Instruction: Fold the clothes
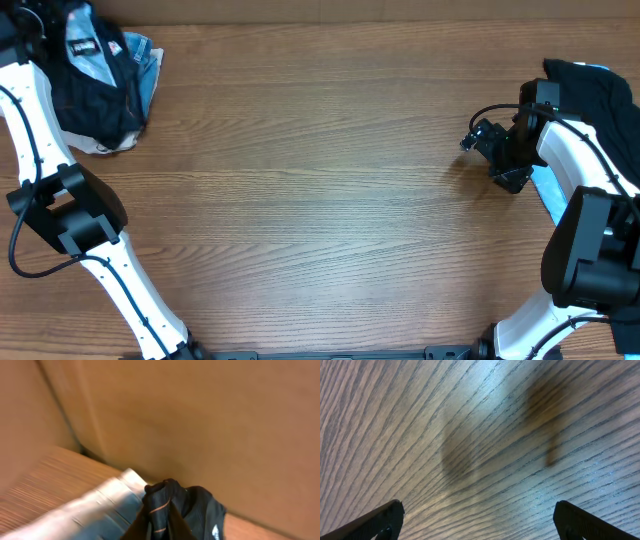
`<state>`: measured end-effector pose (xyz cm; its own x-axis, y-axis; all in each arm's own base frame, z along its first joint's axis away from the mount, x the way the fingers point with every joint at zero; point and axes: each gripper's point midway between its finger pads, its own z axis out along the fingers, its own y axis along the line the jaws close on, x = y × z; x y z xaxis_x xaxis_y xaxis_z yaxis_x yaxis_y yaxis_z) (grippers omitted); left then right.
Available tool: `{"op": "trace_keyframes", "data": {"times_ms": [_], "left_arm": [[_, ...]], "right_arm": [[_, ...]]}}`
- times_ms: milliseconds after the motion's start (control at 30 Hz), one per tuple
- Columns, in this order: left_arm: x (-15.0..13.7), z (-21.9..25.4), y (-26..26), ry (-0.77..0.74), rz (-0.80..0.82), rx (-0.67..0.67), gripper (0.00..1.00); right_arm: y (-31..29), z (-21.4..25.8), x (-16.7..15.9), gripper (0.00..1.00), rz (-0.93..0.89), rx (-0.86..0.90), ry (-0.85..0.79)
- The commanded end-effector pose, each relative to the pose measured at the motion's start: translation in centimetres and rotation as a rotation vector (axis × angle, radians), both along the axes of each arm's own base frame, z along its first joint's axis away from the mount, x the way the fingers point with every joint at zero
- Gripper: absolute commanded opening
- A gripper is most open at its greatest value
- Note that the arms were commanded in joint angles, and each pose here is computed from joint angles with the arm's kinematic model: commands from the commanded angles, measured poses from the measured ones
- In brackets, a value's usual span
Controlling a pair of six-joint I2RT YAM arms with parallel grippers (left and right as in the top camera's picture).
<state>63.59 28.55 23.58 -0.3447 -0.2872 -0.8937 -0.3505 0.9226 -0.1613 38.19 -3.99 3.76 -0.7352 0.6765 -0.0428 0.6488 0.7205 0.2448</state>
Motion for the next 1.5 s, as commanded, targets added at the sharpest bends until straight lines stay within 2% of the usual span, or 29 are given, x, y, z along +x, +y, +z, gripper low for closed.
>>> {"op": "trace_keyframes", "data": {"times_ms": [0,233,300,367,433,533,567,600,667,800,1033,1200,1467], "left_arm": [[0.0,-2.2,3.1,0.014,0.131,0.044,0.1],[0.2,-8.2,5.4,0.085,0.221,0.066,0.11],[-0.1,-9.7,6.0,0.108,0.252,0.075,0.15],[-0.5,-10.7,6.6,0.135,0.288,0.085,0.21],[-0.8,-11.0,6.8,0.15,0.303,0.088,0.35],[-1.0,-10.4,6.6,0.157,0.301,0.085,0.42],[-1.0,-9.6,6.4,0.151,0.299,0.087,0.47],[-1.0,-8.8,6.2,0.143,0.296,0.088,0.6],[-1.0,-5.5,5.5,0.09,0.302,0.08,1.0],[-1.5,0.6,3.9,-0.006,0.298,0.046,1.0],[-3.9,11.0,-1.1,-0.136,0.165,-0.057,1.0],[-7.4,15.3,-6.4,-0.109,-0.013,-0.147,1.0],[-15.6,19.9,-15.2,-0.021,-0.256,-0.313,1.0]], "right_arm": [[-0.2,1.0,0.1,1.0,0.002,-0.016,-0.028],[-0.2,1.0,0.1,1.0,0.002,-0.016,-0.028],[-0.2,1.0,0.1,1.0,0.002,-0.016,-0.028],[-0.2,1.0,0.1,1.0,0.002,-0.016,-0.028],[-0.2,1.0,0.1,1.0,0.002,-0.015,-0.028],[-0.2,1.0,0.1,1.0,0.002,-0.015,-0.028],[-0.2,1.0,0.1,1.0,0.002,-0.016,-0.028],[-0.2,1.0,0.1,1.0,0.002,-0.016,-0.028],[-0.2,1.0,0.1,1.0,0.002,-0.016,-0.028],[-0.2,1.0,0.1,1.0,0.002,-0.016,-0.028],[-0.2,1.0,0.1,1.0,0.002,-0.016,-0.028],[-0.2,1.0,0.1,1.0,0.002,-0.015,-0.028],[-0.2,1.0,0.1,1.0,0.002,-0.016,-0.028]]}}
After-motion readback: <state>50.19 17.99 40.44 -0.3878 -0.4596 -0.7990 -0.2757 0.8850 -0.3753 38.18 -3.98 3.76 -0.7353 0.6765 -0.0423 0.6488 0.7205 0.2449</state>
